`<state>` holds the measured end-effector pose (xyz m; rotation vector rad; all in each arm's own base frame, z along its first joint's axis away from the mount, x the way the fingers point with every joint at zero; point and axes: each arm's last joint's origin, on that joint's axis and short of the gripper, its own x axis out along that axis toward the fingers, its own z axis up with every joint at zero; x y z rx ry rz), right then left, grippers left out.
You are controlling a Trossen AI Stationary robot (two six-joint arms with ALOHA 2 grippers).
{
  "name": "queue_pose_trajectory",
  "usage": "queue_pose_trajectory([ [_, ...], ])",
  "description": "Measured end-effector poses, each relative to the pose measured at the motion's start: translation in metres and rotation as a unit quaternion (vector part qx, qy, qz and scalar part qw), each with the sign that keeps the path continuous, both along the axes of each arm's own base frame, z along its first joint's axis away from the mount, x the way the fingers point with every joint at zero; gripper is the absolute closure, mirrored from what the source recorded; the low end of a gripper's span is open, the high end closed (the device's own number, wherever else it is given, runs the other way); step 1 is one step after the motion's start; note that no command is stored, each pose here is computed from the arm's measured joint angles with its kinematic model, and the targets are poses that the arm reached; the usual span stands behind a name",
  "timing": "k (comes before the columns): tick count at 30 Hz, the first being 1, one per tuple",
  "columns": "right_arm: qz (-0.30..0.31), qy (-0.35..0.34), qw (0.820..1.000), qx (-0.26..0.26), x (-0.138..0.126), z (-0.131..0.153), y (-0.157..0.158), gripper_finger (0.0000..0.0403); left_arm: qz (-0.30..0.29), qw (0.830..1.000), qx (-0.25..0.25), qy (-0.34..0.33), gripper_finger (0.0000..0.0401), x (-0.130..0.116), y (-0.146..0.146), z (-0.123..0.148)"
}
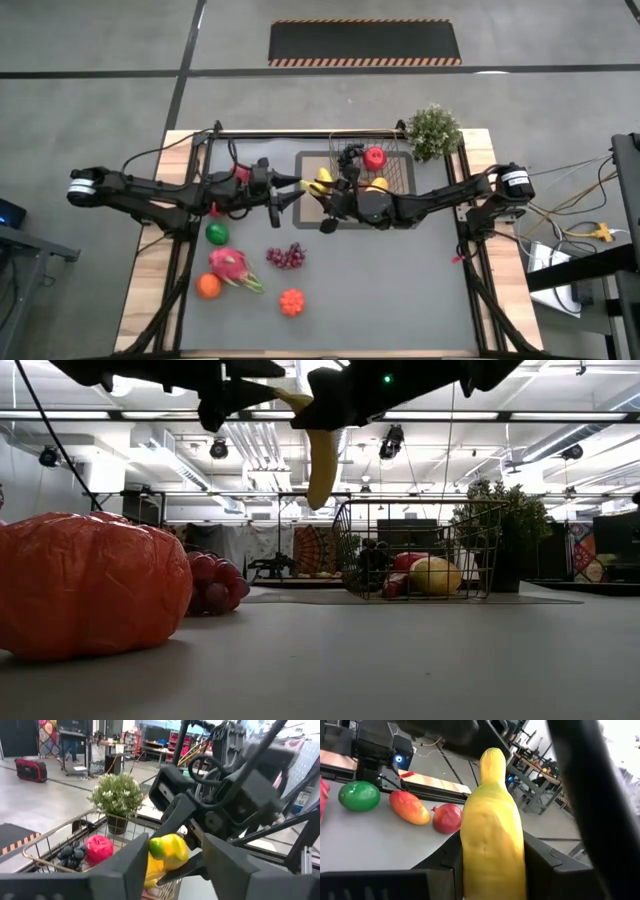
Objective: Build produce basket
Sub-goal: Put the banana into the wire basket
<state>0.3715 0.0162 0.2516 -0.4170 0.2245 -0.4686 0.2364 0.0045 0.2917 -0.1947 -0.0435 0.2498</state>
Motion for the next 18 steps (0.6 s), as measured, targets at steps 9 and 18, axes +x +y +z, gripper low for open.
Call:
queue_pose_trajectory([
  [9,-0.044,0.013,0.997,0.06,-0.013,0.018,-0.006,0.028,0.002,0.999,0.038,-0.036,0.0193,-0.018,0.0,0.019],
  [18,-0.119,0.011,0.985,0.127,-0.048,0.044,-0.034,0.028,0.006,0.996,0.063,-0.062,0.0192,-0.033,0.0,0.032],
])
